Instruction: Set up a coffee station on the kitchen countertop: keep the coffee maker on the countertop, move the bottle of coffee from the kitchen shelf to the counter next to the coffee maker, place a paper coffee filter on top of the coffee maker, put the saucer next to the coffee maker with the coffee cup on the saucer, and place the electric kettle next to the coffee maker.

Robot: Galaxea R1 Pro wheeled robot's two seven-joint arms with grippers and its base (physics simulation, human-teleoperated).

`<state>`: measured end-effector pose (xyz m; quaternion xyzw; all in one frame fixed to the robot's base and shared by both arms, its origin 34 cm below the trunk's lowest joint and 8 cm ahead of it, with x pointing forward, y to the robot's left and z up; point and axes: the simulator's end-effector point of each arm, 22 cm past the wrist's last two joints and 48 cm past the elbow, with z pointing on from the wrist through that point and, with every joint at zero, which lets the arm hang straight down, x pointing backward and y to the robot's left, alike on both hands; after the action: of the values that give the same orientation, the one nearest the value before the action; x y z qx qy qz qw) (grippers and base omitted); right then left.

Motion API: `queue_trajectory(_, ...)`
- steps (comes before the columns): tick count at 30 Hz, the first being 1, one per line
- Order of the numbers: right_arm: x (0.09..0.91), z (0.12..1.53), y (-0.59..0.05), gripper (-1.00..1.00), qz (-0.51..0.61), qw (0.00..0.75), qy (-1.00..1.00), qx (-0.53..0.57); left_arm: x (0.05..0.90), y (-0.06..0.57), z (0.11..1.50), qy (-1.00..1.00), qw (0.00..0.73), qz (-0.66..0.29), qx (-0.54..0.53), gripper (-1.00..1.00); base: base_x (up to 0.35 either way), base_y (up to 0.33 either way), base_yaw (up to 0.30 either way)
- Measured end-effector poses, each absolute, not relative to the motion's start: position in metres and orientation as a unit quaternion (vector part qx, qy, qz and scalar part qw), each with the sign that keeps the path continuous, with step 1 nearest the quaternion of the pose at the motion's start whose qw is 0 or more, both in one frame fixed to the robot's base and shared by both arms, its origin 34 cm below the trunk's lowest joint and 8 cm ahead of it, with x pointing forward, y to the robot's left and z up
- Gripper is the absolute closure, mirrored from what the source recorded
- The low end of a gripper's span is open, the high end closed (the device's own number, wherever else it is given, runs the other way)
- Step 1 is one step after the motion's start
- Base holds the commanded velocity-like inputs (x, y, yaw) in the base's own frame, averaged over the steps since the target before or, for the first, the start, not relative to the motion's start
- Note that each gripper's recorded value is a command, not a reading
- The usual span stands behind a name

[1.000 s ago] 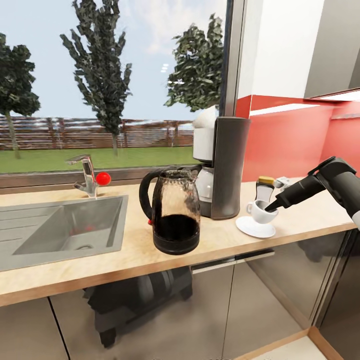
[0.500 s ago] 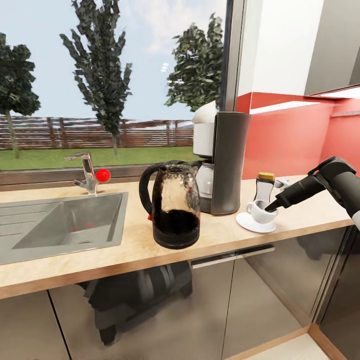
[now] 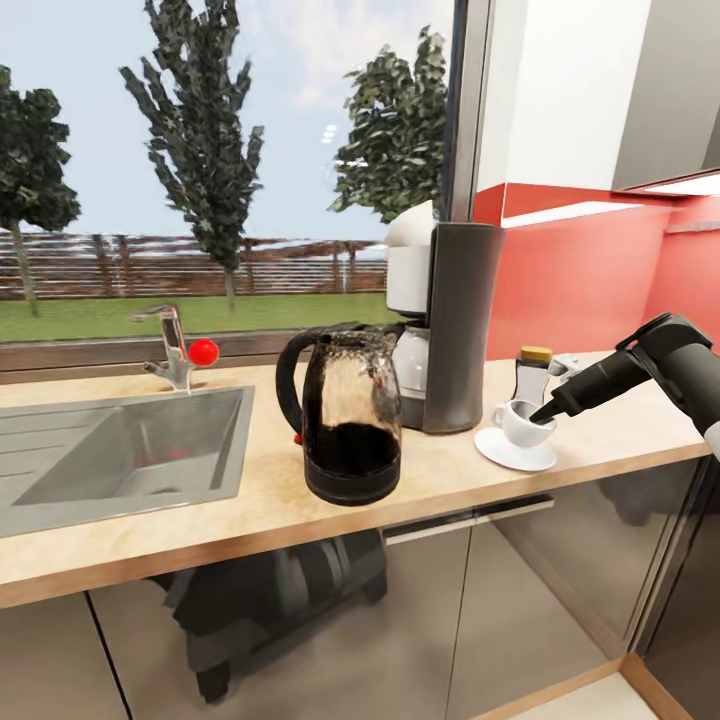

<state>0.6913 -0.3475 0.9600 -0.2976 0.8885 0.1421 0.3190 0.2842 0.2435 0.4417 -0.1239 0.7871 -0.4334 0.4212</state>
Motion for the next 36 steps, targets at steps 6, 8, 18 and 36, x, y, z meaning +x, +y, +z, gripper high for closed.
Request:
queue_trajectory(6,0.691,0.960,-0.347,1.00,0.142,0.319,0.888,-0.298,0.284,0.244,0.442,0.787,0.421,-0.433,-0.124,-1.00,0.077,0.025,0.000)
queue_trajectory(8,0.691,0.960,-0.347,1.00,0.142,0.319,0.888,-0.298,0.284,0.243,0.442,0.787,0.421,-0.433,-0.124,-1.00,0.033,0.013,0.000)
queue_trajectory(18,0.691,0.961,-0.347,1.00,0.142,0.320,0.888,-0.299,0.284,0.243,0.442,0.787,0.421,-0.433,-0.124,-1.00,0.007,0.003,0.000)
queue_trajectory(36,0.688,0.943,-0.347,1.00,0.141,0.322,0.887,-0.298,0.281,0.243,0.423,0.787,0.422,-0.434,-0.124,-1.00,0.000,0.000,0.000)
